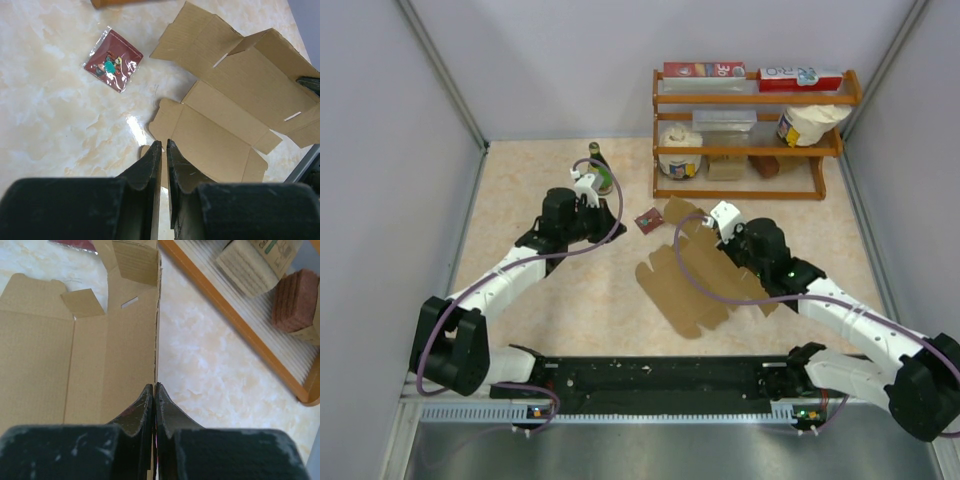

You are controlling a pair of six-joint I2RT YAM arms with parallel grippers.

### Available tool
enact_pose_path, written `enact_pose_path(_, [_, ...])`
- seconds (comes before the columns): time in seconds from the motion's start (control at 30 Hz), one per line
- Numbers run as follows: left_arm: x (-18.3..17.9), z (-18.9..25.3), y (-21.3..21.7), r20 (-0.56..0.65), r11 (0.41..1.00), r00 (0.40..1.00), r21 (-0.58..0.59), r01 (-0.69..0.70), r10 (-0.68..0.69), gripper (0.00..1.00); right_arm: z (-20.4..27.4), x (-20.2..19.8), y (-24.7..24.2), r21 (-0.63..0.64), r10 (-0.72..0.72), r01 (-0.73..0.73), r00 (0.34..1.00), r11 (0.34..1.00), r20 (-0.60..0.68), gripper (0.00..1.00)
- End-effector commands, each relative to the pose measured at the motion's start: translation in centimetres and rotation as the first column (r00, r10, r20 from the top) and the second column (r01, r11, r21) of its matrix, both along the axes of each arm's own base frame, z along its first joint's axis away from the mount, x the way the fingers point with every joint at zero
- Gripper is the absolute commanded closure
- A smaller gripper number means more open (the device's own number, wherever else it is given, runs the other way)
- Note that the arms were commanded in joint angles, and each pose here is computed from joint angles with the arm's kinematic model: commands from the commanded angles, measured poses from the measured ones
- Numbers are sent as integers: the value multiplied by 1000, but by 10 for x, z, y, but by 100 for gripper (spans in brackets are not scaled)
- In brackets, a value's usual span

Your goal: Fold the paper box

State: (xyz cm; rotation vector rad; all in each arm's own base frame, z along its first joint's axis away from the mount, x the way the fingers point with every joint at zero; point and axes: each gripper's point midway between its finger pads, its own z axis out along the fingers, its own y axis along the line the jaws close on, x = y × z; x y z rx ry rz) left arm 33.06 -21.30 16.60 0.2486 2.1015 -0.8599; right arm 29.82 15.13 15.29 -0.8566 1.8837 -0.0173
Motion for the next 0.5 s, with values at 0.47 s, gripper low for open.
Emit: enact_pose_path(0.47, [24,25,10,51,997,997,-54,-63,66,89,36,5,52,-147,303,-273,920,951,248,100])
